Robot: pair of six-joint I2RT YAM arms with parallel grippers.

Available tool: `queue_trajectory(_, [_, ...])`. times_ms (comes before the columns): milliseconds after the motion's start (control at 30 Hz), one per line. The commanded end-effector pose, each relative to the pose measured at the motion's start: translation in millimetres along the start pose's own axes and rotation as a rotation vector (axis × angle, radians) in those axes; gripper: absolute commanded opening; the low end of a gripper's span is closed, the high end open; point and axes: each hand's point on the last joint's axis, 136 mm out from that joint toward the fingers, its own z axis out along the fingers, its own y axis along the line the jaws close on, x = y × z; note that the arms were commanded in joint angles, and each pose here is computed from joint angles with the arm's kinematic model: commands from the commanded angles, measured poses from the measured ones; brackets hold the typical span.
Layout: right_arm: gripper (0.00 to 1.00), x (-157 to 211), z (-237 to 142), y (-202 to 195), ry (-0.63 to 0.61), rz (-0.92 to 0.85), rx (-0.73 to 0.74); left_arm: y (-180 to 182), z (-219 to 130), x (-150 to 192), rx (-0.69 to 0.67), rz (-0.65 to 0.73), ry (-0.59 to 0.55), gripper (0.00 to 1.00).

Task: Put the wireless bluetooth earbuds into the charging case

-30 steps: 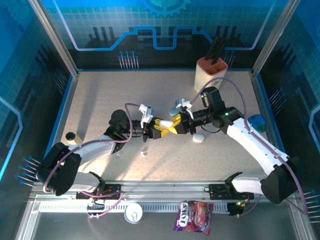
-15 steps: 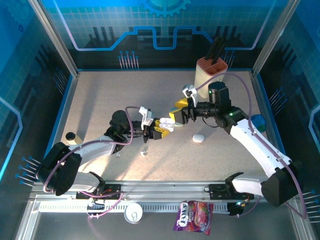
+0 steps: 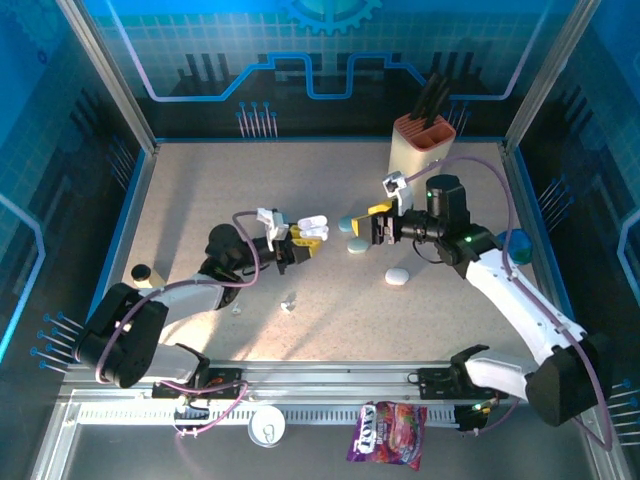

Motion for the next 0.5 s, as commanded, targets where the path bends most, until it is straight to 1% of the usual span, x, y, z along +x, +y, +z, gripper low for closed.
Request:
queue_trajectory(0, [0.74, 30, 17, 2, 0.14, -0.005, 0.008, 35, -19, -27, -0.213, 0.064, -0.102, 0.04])
queue_trajectory(100, [0.74, 51, 38, 10, 0.226, -0.072, -0.039, 51, -26, -28, -0.312, 0.095, -0.064, 0.04])
queue_trajectory(233, [0.74, 71, 72, 33, 0.288, -0.167, -0.134, 73, -36, -33, -0.439, 0.085, -0.029, 0.04])
queue_trajectory(367, [0.68, 91, 109, 50, 0.352, -0.166, -0.22, 88, -49, -42, -0.519, 0.043, -0.064, 0.04])
queue_trajectory(467, [0.64, 105, 135, 60, 0.401, -0.17, -0.253, 97, -58, -49, -0.557, -0.009, -0.092, 0.04])
